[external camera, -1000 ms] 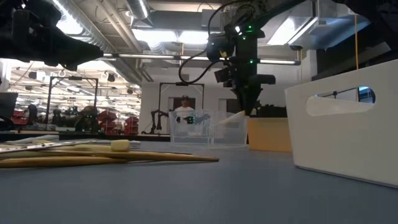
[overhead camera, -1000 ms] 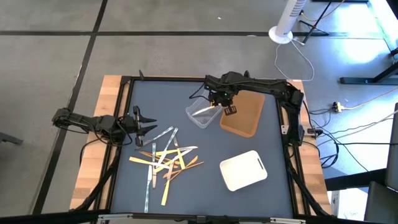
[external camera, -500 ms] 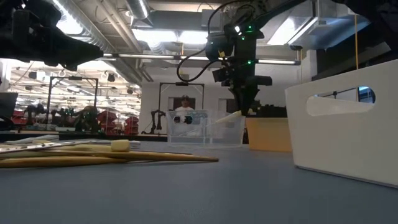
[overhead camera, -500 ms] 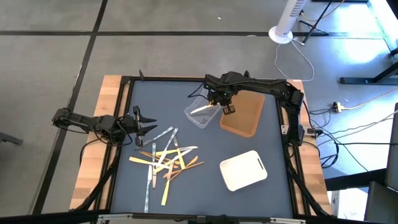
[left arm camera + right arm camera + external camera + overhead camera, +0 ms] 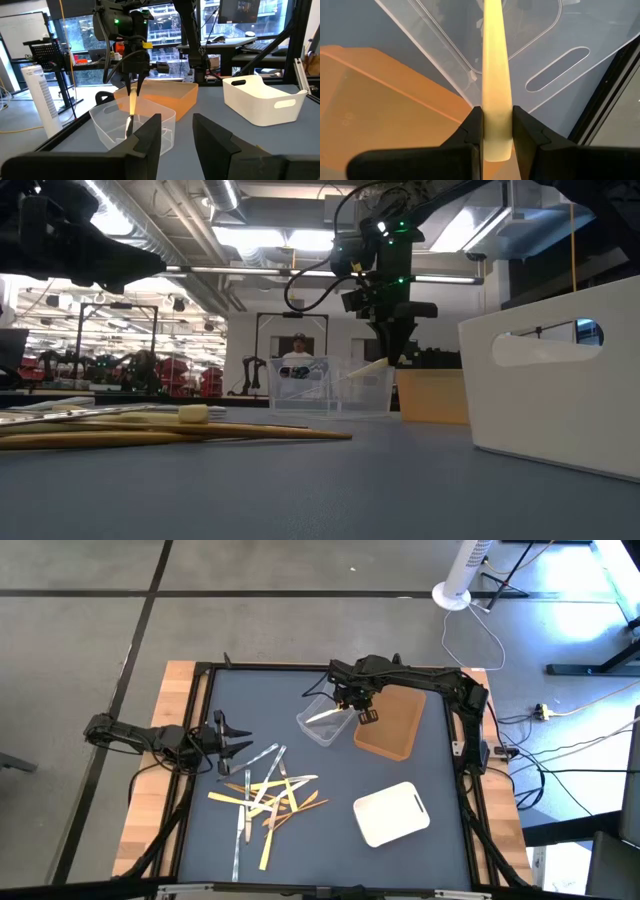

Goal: Sort silverware by color (type)
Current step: Put the yellow knife into the transparent bin, then put the white knife into the orange bin

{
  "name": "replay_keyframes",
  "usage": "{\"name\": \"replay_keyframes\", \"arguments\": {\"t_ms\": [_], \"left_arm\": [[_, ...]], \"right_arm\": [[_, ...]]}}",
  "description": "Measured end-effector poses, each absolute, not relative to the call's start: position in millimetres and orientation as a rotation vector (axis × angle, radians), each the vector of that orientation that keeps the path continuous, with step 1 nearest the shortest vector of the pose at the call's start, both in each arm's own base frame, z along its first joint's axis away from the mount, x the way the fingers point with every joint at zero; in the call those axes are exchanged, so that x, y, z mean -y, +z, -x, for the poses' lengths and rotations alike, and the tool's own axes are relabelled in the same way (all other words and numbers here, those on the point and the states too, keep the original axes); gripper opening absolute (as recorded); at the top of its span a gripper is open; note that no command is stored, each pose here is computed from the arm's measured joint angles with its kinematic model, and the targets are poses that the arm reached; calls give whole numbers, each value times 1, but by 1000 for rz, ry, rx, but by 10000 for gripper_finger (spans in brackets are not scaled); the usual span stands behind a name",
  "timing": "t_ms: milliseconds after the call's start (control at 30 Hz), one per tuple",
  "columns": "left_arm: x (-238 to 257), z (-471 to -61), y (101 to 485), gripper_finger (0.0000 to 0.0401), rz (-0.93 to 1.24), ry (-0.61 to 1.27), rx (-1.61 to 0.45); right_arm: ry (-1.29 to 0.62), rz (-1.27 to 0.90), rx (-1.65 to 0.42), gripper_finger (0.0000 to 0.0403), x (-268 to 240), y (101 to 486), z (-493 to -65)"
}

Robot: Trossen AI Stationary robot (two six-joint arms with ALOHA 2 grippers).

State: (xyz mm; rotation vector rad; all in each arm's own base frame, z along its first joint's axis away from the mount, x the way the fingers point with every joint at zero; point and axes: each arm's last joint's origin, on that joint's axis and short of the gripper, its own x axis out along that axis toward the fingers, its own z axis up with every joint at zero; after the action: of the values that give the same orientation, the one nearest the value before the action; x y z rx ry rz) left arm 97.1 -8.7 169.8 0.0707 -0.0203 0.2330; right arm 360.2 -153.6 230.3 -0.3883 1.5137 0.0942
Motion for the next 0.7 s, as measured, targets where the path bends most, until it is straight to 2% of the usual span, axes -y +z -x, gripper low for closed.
{"name": "replay_keyframes", "arguments": {"t_ms": [267,533,700], "left_arm": [[9,-97,170,105,-71,233,21],[9,-97,170,105,-71,233,20],[9,-97,170,105,-71,233,20]], "right_arm": [[94,388,-1514,64,154,230,-360],[93,388,-1512,137,154,230,-360],[93,388,-1512,169,154,230,-360]]}}
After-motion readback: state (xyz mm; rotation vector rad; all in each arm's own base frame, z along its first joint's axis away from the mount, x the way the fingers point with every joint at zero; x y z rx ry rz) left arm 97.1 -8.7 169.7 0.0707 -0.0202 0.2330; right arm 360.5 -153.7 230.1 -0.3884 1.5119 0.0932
